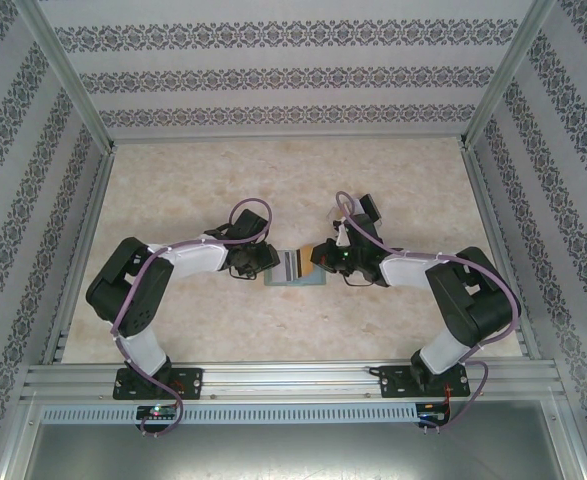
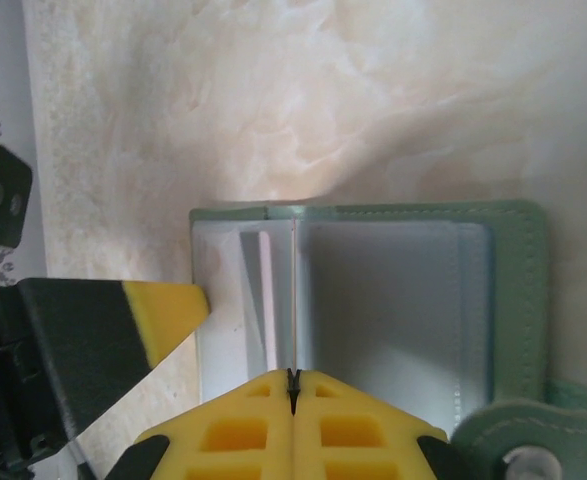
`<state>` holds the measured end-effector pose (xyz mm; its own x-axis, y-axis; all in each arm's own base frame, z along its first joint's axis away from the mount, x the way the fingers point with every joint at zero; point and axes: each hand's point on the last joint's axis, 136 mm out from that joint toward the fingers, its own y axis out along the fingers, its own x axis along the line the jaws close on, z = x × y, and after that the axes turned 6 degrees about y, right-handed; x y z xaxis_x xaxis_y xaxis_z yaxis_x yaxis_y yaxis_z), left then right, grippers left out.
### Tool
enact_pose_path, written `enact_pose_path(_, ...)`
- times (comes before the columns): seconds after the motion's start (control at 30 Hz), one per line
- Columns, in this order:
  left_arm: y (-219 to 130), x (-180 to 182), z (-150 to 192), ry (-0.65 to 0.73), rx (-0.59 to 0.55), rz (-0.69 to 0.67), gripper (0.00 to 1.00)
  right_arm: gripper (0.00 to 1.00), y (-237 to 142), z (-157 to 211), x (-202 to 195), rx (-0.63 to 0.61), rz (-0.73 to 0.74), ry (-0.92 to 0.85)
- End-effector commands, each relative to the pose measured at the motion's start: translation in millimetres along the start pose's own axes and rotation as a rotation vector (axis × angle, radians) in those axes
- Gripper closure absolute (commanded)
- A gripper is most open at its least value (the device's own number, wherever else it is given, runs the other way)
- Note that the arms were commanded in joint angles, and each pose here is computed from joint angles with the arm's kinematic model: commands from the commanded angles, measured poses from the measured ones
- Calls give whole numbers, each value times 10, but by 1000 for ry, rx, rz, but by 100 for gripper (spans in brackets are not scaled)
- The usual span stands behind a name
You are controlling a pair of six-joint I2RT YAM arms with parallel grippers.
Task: Put the credit cards into the card holder
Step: Insert the credit card into the card slot.
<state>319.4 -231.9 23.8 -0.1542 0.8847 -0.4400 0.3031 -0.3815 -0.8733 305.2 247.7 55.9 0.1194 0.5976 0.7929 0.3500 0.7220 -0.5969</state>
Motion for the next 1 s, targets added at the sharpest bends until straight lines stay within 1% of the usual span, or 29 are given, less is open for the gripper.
enact_pose_path(0.0,136,46,87,23,37,-30,60,100,26,0,115,11,-59,-36)
enact_pose_path(0.07,139,63,98,24,40,-36,61,100,8,2,160,2,-76,-48)
enact_pose_path(0.2,154,70,104,22,42,-38,61,100,54,37,181,23,-81,-69)
enact_pose_path(0.43,154,37,85,21,42,-30,61,100,224,102,-79,58,-19,-59)
enact_pose_path(0.6,159,51,96,21,44,-32,61,100,304,195,-161,86,-3,-68)
enact_pose_path(0.73,161,35,95,16,40,-24,61,100,358,240,-121,94,-6,-70)
enact_pose_path(0.83,150,9,86,12,39,-15,61,100,403,238,-117,70,12,-41)
enact_pose_path(0.97,125,-44,65,3,29,11,60,100,487,260,11,64,13,-41)
